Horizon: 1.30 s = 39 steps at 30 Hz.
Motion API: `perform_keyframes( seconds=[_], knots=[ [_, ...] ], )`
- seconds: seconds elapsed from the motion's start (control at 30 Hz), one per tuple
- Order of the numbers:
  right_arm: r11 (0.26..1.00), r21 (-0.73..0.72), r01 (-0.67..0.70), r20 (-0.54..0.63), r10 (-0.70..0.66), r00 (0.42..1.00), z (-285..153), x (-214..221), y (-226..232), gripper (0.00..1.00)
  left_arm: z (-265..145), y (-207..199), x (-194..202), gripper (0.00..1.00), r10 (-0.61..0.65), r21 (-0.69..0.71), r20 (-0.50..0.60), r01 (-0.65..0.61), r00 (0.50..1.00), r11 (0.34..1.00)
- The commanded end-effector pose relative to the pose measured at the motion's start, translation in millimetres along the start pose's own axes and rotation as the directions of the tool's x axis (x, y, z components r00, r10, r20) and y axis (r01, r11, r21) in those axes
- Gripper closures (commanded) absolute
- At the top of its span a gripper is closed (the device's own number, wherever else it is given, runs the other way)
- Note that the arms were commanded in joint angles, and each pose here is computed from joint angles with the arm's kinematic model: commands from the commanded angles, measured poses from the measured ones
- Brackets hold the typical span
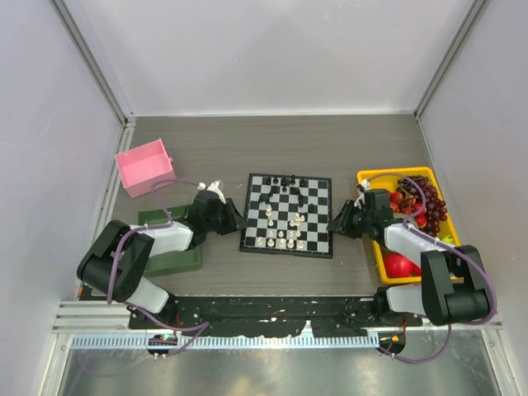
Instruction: Set up the chess pieces on the board
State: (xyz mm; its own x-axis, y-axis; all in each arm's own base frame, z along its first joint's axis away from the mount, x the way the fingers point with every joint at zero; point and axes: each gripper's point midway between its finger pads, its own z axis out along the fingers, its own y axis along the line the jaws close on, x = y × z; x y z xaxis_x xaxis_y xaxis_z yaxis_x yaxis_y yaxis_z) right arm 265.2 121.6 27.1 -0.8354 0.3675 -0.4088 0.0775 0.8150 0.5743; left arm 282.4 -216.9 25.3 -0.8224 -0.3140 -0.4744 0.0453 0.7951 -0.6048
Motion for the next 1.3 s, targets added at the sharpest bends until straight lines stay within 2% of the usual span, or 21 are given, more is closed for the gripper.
perform_keyframes(
  seconds=[0.0,0.3,0.4,0.47,0.6,0.7,0.83,1.0,1.13,1.23,1.27],
  knots=[
    [1.000,0.018,-0.010,-0.086,0.011,0.996,-12,34,-5,0.70,-13,34,69,0.67,-0.031,-0.098,-0.186,0.013,0.982,0.995],
    [0.999,0.041,-0.002,-0.117,0.007,0.993,-17,51,-15,0.66,-34,50,96,0.67,-0.036,-0.145,-0.176,0.010,0.984,0.989],
    [0.998,0.058,0.017,-0.108,-0.011,0.994,-23,45,-13,0.58,-40,51,91,0.66,-0.021,-0.165,-0.156,-0.005,0.987,0.986],
    [0.997,0.065,0.042,-0.080,-0.037,0.996,-29,33,-8,0.53,-45,48,82,0.59,-0.001,-0.179,-0.139,-0.025,0.990,0.984],
    [0.990,0.098,0.104,-0.006,-0.104,0.995,-49,5,3,0.47,-63,37,55,0.48,0.058,-0.210,-0.078,-0.073,0.995,0.975],
    [0.984,0.113,0.139,0.073,-0.148,0.986,-67,-17,14,0.45,-78,29,30,0.43,0.089,-0.241,-0.001,-0.087,0.996,0.967],
    [0.983,0.097,0.159,0.105,-0.169,0.980,-79,-27,27,0.44,-103,-24,-23,0.34,0.130,-0.131,0.160,-0.110,0.978,0.985],
    [0.980,0.056,0.191,0.162,-0.198,0.967,-89,-58,56,0.43,-153,-92,-113,0.15,0.198,-0.114,0.380,-0.166,0.904,0.979],
    [0.977,0.047,0.210,0.173,-0.215,0.961,-86,-84,79,0.43,-173,-125,-149,0.11,0.186,-0.128,0.401,-0.146,0.897,0.981],
    [0.966,0.045,0.255,0.129,-0.258,0.957,-73,-90,94,0.45,-164,-118,-132,0.10,0.135,-0.098,0.360,-0.107,0.923,0.989],
    [0.962,0.062,0.266,0.125,-0.272,0.954,-69,-95,98,0.46,-162,-116,-127,0.10,0.111,-0.069,0.376,-0.092,0.920,0.993]
  ],
)
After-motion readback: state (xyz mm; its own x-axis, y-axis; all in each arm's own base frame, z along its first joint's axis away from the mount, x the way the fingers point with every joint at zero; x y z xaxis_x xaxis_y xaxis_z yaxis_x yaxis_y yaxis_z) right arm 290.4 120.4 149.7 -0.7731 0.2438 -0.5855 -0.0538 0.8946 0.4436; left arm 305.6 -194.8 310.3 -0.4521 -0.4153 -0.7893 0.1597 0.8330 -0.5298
